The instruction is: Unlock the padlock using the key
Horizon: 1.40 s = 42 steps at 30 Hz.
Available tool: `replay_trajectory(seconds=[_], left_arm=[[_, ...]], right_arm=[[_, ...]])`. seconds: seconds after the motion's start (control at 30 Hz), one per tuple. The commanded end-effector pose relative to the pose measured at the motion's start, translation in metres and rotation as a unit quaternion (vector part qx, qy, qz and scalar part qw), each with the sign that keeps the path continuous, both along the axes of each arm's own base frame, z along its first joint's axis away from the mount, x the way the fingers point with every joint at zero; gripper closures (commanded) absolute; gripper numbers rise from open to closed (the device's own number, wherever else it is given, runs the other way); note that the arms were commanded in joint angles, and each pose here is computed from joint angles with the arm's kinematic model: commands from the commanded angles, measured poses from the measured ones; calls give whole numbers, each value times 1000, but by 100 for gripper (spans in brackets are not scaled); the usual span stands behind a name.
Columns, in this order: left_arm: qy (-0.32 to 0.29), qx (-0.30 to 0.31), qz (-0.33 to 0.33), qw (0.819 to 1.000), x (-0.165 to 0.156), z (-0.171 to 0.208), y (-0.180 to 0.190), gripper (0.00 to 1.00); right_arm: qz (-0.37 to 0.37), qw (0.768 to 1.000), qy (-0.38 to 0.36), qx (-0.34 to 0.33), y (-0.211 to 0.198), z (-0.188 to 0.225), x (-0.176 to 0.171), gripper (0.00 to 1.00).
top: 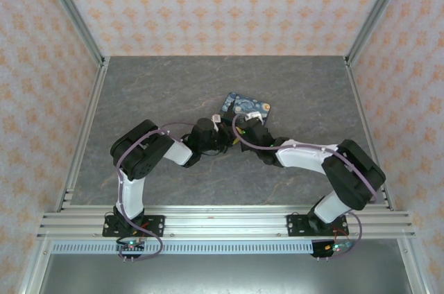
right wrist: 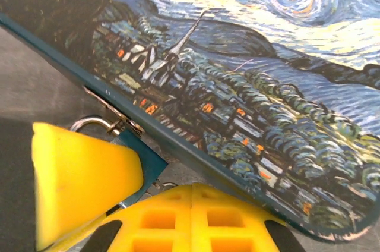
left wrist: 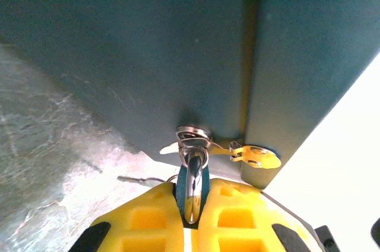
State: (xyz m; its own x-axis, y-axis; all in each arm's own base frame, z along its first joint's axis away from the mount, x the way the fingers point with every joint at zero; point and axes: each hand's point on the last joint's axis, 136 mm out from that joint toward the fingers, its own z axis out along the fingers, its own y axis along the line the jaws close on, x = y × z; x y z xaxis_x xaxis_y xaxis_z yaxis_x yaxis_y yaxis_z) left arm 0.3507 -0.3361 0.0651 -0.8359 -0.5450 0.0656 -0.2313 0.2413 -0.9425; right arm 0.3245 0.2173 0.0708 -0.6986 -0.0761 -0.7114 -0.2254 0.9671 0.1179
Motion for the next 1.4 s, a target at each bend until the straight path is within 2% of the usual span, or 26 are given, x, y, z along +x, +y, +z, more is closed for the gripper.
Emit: replay_trajectory(seconds=[0.0,0.1,0.23,0.4,0.57,0.87,1.07,1.37], left_arm=[[18,-12,-62,998,-31,-3,-17,100],[16,-13,-61,998,-30,0,-18,100],[19,-15,-61,998,-30,1,-18,100],[21,-16,-62,998,-30,3,-18,100],[18,-14,-62,998,-28,7,-17,100],[20,-14,-63,998,-27,8,-16,100],[21,-12,-63,998,-26,7,-15,100],[19,-20,-63,998,-25,13,-15,100]], right_arm=[[7,996,-1,91,14,22,4,100],[13,996,-1,94,12,27,2,100],[28,996,-3,81,8,29,-4,77],[76,997,4,30,5,17,-15,66],[105,994,2,-36,3,7,-19,67],[123,978,-49,-162,0,-2,-23,72],[109,974,-68,-184,-3,-2,-22,71],[89,968,-61,-227,-4,-16,-18,77]])
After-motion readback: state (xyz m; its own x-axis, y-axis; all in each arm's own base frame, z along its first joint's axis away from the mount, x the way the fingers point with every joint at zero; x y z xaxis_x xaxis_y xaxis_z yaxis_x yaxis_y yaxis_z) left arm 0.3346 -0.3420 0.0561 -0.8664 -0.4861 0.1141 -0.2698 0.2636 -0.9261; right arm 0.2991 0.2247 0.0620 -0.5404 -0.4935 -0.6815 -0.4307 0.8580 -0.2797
